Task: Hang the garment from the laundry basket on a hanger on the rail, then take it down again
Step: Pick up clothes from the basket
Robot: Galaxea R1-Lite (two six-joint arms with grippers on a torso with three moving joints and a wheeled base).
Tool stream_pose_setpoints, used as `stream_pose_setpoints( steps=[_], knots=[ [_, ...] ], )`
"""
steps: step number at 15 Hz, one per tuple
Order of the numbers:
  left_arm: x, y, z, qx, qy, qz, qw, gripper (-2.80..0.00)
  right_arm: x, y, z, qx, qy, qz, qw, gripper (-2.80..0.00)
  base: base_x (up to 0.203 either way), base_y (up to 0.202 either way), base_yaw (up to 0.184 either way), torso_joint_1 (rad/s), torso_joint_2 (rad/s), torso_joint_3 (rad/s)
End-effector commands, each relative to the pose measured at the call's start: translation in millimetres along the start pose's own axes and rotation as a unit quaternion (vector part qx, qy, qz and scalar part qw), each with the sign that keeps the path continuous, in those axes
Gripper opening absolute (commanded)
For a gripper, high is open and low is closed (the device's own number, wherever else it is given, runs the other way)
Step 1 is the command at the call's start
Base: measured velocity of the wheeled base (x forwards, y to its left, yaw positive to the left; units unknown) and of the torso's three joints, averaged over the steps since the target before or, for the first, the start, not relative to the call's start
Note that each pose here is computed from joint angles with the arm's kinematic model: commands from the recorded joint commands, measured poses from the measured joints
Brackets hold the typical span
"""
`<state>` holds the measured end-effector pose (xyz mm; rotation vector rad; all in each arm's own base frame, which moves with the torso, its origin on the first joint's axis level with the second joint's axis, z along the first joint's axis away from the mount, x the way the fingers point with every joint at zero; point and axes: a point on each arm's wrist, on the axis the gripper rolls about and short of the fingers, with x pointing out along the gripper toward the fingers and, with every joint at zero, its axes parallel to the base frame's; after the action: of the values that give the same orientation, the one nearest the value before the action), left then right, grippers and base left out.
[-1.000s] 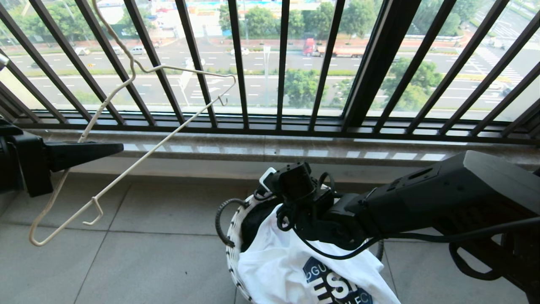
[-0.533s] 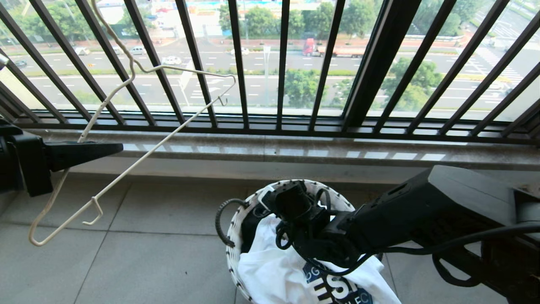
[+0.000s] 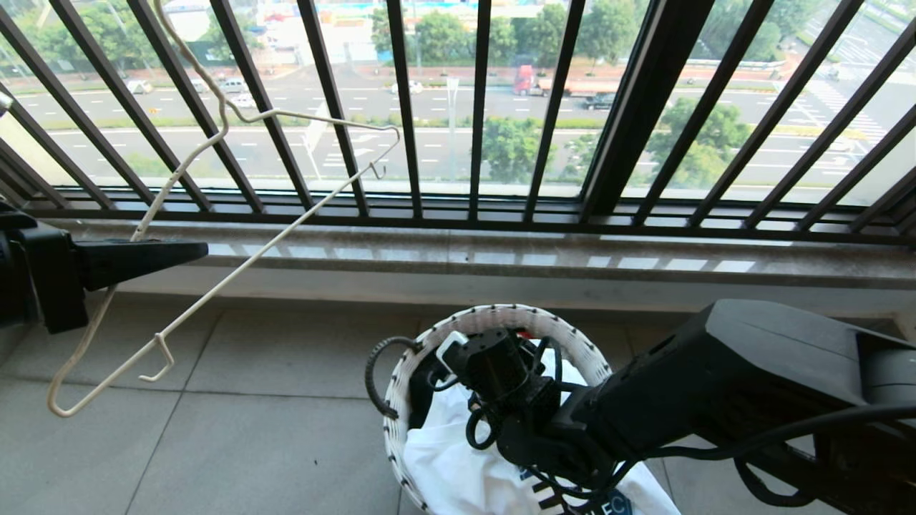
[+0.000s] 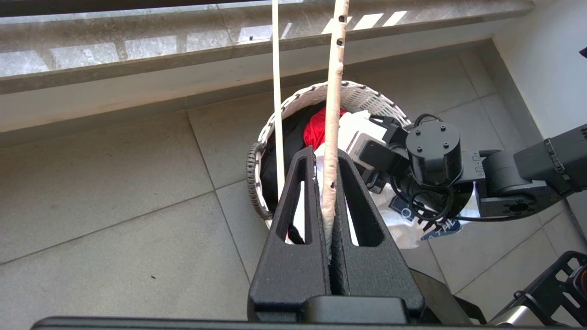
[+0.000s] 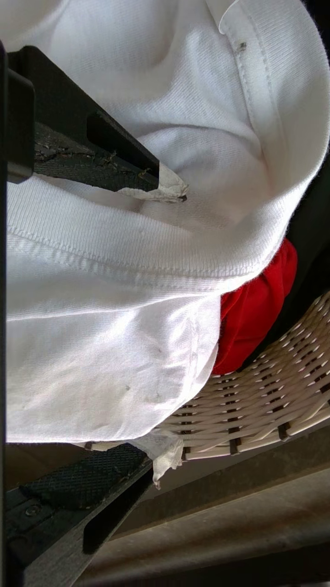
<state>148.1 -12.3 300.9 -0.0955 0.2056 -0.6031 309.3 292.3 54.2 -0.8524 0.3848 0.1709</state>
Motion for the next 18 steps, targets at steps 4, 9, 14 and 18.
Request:
stream_pose_setpoints(
  steps=[4, 9, 14, 18],
  knots=[
    [-3, -1.6, 1, 0.002, -0.004, 0.000, 1.0000, -2.80, -10, -9, -4, 0.005, 0.006, -0.019, 1.000, 0.00, 0.000, 0.000, 0.000, 0.000, 0.00, 0.000],
    [-4, -2.7, 1, 0.003, -0.007, 0.000, 1.0000, -2.80, -24, -22, -6, 0.023, -0.004, -0.050, 0.998, 0.00, 0.000, 0.000, 0.000, 0.000, 0.00, 0.000],
    [-5, -3.6, 2, 0.005, -0.008, -0.001, 1.0000, -2.80, -42, -27, 1, 0.032, -0.025, -0.047, 0.998, 0.00, 0.000, 0.000, 0.000, 0.000, 0.00, 0.000],
    [-5, -3.5, 2, 0.004, -0.008, -0.001, 1.0000, -2.80, -49, -11, 2, 0.021, -0.035, -0.027, 0.999, 0.00, 0.000, 0.000, 0.000, 0.000, 0.00, 0.000]
  ],
)
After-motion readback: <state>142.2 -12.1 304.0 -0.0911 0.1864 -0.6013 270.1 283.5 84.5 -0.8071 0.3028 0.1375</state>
